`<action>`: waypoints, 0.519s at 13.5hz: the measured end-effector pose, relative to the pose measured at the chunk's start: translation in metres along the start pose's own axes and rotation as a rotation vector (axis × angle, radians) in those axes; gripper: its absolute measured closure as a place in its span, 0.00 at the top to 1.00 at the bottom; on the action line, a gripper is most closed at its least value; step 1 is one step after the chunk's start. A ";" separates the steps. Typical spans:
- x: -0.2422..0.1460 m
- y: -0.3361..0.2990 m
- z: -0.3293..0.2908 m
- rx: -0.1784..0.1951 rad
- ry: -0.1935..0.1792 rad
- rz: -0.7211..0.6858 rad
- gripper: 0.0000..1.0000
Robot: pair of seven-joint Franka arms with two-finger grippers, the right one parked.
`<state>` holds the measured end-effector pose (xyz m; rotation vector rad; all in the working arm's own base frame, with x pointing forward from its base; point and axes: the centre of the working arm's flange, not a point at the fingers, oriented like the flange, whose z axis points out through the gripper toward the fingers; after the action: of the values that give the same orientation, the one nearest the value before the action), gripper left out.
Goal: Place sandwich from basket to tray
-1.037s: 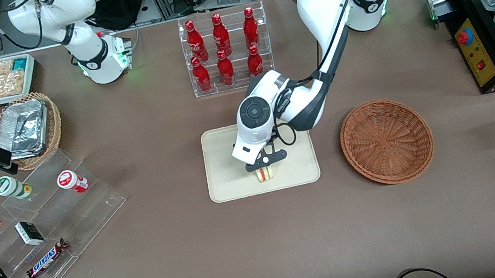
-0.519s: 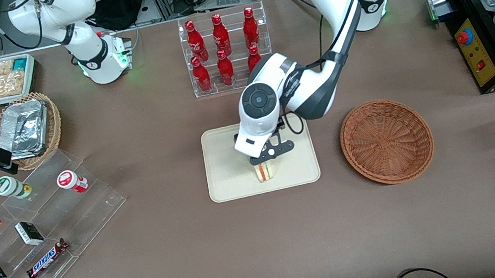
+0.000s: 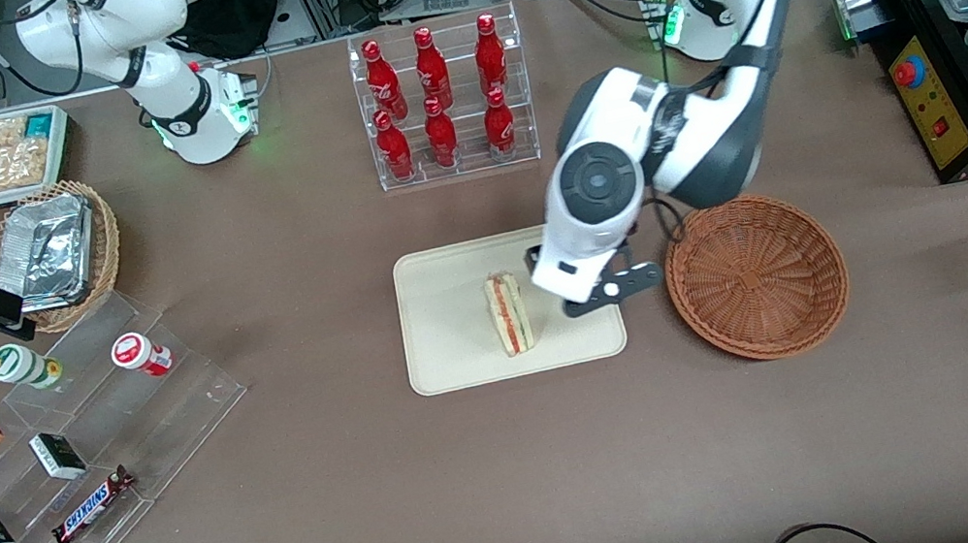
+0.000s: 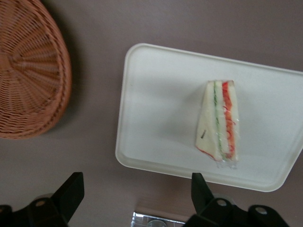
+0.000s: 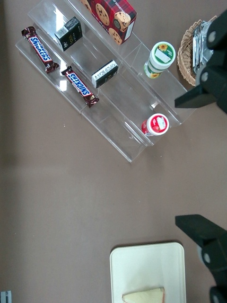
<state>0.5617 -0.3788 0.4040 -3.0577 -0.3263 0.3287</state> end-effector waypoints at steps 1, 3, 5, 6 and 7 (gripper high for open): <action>0.009 -0.014 -0.004 0.003 -0.004 -0.004 1.00; 0.028 -0.049 -0.009 0.030 -0.011 -0.004 1.00; 0.043 -0.093 -0.019 0.038 -0.021 0.025 1.00; 0.046 -0.114 -0.026 0.034 -0.023 0.038 1.00; 0.046 -0.131 -0.033 0.028 -0.021 0.051 1.00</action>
<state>0.5858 -0.2421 0.4363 -3.0406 -0.2434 0.3649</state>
